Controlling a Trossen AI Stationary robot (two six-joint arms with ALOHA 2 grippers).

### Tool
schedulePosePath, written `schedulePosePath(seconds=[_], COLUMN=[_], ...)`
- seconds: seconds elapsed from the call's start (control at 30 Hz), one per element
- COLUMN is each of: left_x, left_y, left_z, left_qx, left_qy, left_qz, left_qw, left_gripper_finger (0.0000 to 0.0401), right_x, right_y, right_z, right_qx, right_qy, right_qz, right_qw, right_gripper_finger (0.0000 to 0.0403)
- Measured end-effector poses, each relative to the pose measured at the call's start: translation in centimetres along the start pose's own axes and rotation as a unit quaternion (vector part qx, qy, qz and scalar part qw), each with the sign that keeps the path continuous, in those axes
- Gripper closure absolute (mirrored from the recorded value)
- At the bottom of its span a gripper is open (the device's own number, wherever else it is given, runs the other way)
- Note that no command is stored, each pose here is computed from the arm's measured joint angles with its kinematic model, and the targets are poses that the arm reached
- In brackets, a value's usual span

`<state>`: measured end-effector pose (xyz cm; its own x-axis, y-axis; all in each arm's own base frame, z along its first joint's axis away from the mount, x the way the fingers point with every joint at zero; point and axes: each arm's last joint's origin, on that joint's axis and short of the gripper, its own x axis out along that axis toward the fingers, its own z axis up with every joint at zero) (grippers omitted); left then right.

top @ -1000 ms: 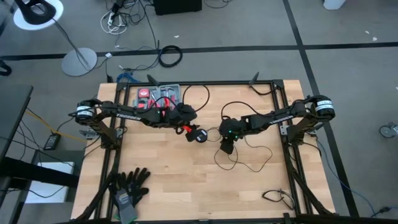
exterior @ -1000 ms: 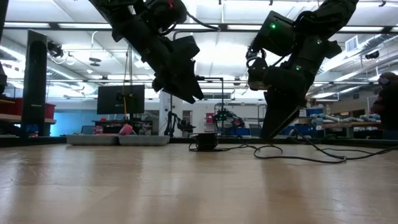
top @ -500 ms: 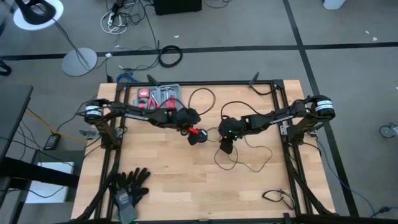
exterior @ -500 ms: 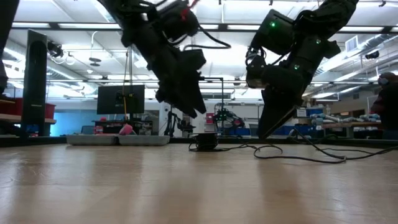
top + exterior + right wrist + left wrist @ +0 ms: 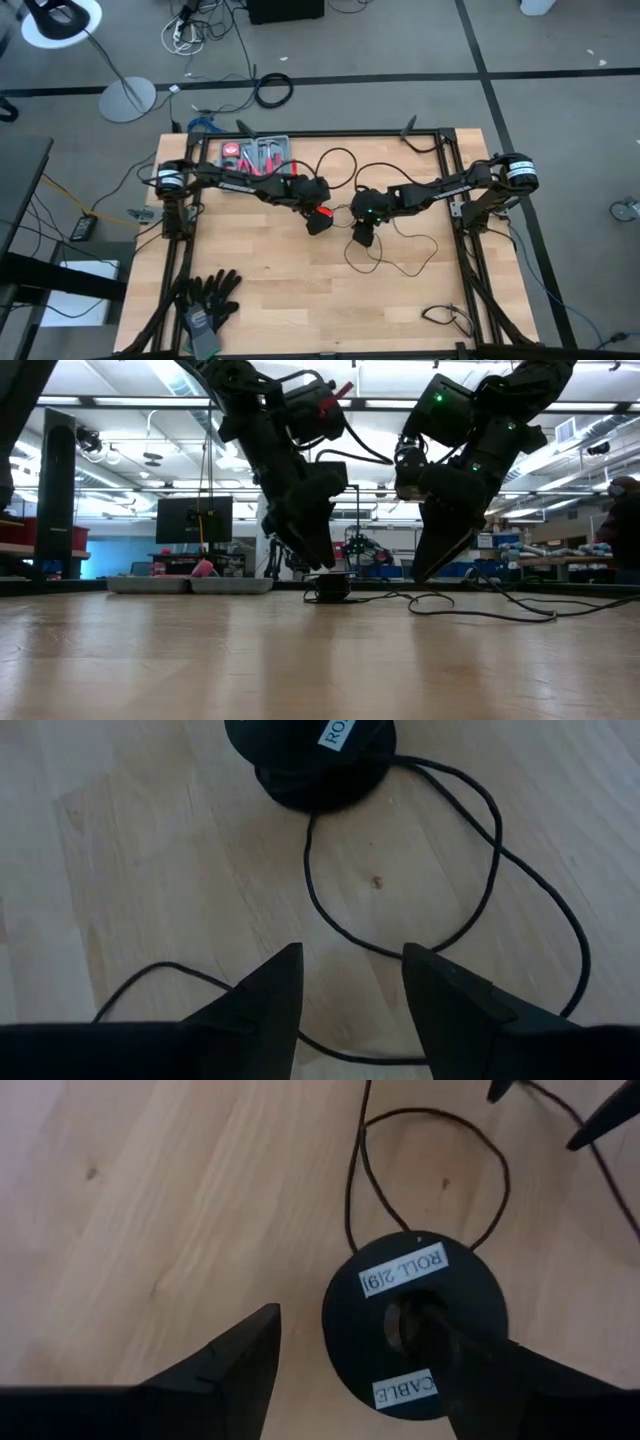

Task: Coil cords
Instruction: Uncoil the black wire from the spool

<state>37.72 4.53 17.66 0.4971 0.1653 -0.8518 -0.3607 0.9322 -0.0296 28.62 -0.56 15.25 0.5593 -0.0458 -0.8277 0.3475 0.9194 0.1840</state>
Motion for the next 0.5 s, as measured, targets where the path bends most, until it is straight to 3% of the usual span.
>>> schedulePosePath(seconds=[0.5], left_x=[1.2], left_y=[0.1], left_z=[-0.8], left_qx=[0.004], left_qy=[0.034], left_qz=[0.009], left_qw=[0.999], left_gripper_finger=[0.0158], right_x=[-0.4], right_y=[0.6], right_z=[0.8], right_qx=[-0.023], right_qy=[-0.024], right_qz=[0.015], right_qw=[0.999], right_gripper_finger=[0.0232])
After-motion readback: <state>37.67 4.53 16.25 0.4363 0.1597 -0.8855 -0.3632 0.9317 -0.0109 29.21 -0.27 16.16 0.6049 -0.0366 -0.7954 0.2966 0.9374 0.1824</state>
